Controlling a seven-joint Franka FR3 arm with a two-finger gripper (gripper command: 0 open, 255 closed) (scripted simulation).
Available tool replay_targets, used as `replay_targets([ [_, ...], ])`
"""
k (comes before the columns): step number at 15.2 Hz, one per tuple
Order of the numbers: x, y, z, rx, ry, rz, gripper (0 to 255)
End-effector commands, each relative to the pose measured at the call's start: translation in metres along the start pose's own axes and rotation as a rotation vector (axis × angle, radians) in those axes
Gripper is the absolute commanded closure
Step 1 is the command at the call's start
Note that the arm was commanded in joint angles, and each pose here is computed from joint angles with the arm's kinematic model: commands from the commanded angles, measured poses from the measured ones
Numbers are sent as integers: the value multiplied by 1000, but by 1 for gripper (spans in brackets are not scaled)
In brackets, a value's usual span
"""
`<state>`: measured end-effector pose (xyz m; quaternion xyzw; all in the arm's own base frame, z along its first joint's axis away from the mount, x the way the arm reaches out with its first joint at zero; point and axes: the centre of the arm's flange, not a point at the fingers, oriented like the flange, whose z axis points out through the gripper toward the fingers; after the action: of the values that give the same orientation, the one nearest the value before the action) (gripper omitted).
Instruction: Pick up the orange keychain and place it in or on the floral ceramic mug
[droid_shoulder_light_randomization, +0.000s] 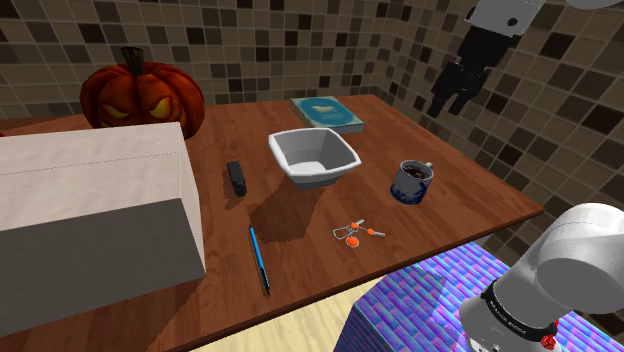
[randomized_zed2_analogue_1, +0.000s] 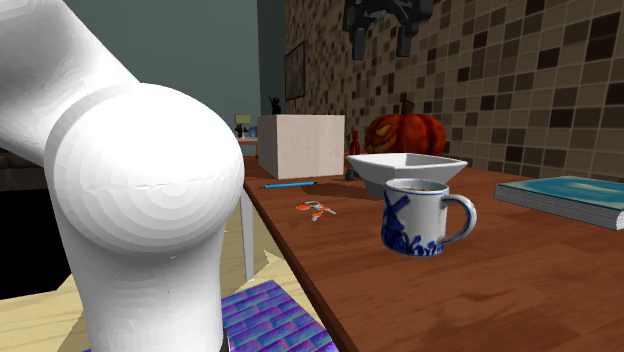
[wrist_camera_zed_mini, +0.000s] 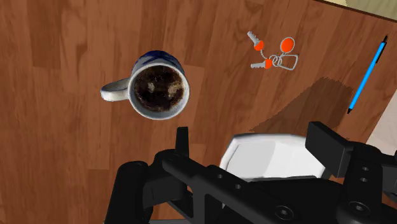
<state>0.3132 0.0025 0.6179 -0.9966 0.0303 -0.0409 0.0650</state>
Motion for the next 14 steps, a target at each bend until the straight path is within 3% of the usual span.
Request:
replay_targets([
  [1, 0, 0, 0, 0, 0, 0, 0],
  [14, -25, -106, 141, -80, -29, 248, 0],
])
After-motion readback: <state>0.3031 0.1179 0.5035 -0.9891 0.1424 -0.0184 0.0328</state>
